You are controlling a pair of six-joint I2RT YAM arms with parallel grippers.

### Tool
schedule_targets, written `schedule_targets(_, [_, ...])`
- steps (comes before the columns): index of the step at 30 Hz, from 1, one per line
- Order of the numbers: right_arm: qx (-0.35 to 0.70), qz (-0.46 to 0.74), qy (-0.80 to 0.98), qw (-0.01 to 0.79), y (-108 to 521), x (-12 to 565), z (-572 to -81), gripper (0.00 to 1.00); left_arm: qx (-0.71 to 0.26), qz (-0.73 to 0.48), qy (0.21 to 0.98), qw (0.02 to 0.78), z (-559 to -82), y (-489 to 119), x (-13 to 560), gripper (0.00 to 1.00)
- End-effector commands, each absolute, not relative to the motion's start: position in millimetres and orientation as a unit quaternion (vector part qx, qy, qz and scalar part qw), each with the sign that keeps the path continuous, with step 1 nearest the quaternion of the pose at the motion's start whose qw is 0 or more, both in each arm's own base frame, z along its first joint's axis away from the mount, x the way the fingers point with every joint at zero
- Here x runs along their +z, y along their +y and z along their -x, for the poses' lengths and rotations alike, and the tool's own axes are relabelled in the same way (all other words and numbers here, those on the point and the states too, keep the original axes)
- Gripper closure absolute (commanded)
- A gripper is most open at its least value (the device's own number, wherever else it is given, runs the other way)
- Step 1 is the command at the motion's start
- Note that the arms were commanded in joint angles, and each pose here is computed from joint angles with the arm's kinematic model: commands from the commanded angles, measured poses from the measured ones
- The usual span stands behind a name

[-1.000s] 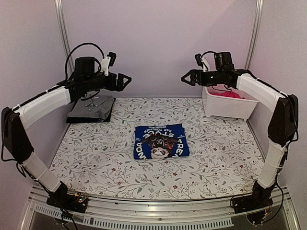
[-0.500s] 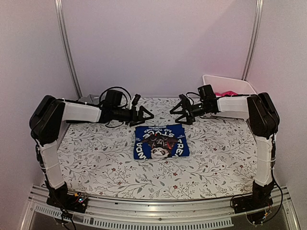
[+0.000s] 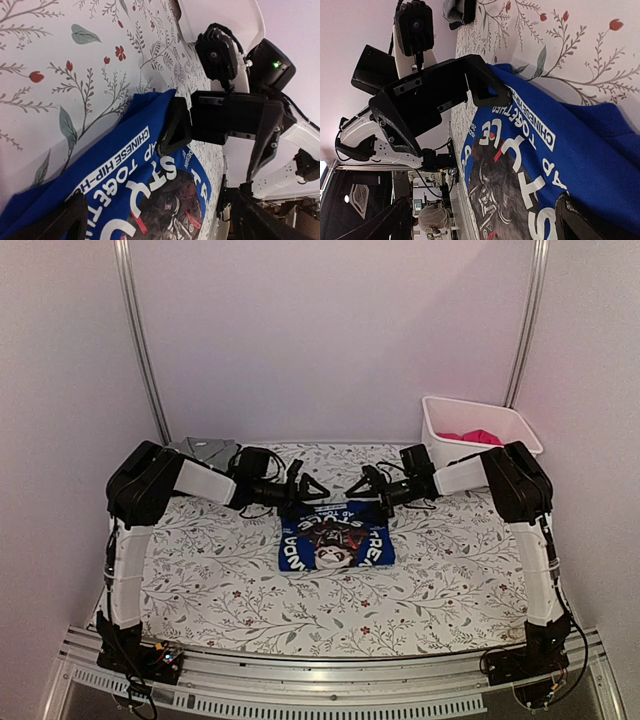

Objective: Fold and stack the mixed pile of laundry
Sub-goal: Smooth out the square-folded T-shirt at the center of the board, then pick up the square-folded T-shirt from the center of the board.

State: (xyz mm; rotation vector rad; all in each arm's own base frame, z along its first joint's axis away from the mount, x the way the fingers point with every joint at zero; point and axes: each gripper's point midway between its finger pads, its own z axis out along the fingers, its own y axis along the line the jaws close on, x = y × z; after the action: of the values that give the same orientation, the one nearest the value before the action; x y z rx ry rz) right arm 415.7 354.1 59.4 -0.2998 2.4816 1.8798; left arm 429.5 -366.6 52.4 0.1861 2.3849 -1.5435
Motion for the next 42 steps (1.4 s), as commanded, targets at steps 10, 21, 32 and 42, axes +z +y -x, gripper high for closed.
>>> schedule_targets(10, [0.63, 0.138, 0.764, 0.04, 330, 156, -370, 0.01, -0.55, -0.152, 0.797, 0.196, -379, -341, 155, 0.0])
schedule_targets(21, [0.63, 0.169, 0.754, -0.077, 365, 122, -288, 0.01, -0.584, -0.179, 0.785, 0.099, -269, -397, 122, 0.0])
schedule_targets(32, [0.566, 0.038, 0.807, -0.166, 314, -13, -265, 0.01, -0.551, -0.012, 0.832, 0.057, -272, -337, 16, 0.0])
schedule_targets(42, [0.572, 0.087, 0.813, -0.068, 295, 62, -274, 0.01, -0.494, -0.073, 0.849, 0.173, -293, -305, 80, 0.0])
